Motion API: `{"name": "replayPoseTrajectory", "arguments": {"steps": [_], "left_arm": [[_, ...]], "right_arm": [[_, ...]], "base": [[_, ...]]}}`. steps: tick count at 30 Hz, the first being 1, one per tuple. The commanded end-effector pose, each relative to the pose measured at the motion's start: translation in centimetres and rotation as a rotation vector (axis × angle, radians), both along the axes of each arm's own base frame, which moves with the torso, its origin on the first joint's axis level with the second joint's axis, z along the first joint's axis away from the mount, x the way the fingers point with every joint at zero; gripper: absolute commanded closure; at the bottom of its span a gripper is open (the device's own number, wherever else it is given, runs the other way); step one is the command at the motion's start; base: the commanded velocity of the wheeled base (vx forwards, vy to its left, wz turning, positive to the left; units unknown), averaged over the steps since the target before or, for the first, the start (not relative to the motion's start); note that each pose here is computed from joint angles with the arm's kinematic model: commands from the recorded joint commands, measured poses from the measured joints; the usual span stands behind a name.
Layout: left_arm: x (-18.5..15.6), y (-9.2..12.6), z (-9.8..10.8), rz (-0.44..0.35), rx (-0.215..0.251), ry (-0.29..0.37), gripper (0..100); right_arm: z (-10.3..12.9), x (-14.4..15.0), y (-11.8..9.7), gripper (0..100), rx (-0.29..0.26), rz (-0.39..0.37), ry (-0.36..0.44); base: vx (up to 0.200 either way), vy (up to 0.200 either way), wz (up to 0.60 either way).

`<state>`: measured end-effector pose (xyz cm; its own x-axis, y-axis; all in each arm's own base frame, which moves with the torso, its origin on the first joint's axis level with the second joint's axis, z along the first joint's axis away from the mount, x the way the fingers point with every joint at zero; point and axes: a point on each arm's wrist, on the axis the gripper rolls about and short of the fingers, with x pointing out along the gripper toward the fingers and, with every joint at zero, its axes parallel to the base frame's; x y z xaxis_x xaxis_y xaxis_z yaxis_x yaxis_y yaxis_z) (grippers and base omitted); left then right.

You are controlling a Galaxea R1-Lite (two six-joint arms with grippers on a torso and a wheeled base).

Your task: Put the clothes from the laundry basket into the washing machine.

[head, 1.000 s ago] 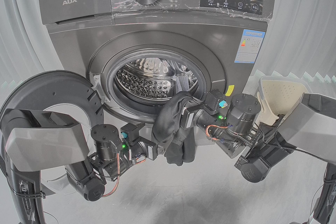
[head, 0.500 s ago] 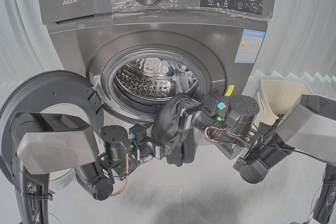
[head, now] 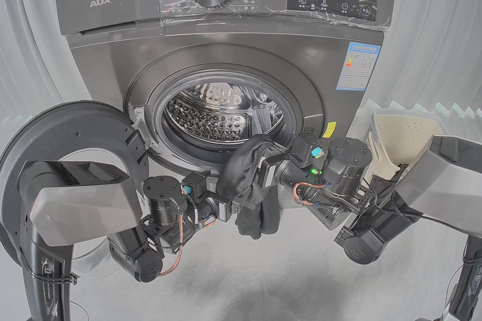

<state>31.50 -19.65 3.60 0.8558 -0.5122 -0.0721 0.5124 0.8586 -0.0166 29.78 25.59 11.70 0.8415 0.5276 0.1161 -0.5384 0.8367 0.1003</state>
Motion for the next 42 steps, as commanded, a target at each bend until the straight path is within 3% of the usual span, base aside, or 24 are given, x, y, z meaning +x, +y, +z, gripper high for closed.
{"name": "replayPoseTrajectory", "arguments": {"steps": [1,6,24,25,34,42], "left_arm": [[-0.1,0.9,0.7,0.019,0.000,-0.007,0],[-0.1,1.7,0.9,0.037,0.007,-0.006,0],[0.0,1.4,0.6,0.016,0.003,0.000,0],[0.1,1.5,0.6,0.014,0.002,-0.001,100],[0.1,1.6,1.1,0.018,-0.006,-0.013,100],[-1.0,2.3,3.6,0.013,-0.035,-0.052,100]], "right_arm": [[-0.1,0.1,-0.1,100,-0.001,-0.003,0.001],[-0.1,0.1,-0.1,100,-0.002,-0.003,0.002],[-0.4,-0.1,0.2,100,-0.006,0.005,0.007],[-0.4,-0.1,0.2,100,-0.007,0.005,0.008],[-0.4,-0.1,0.2,100,-0.006,0.005,0.010],[-1.3,0.2,0.2,100,-0.017,0.001,0.027]], "base": [[0.000,0.000,0.00],[0.000,0.000,0.00],[0.000,0.000,0.00],[0.000,0.000,0.00],[0.000,0.000,0.00],[0.000,0.000,0.00]]}}
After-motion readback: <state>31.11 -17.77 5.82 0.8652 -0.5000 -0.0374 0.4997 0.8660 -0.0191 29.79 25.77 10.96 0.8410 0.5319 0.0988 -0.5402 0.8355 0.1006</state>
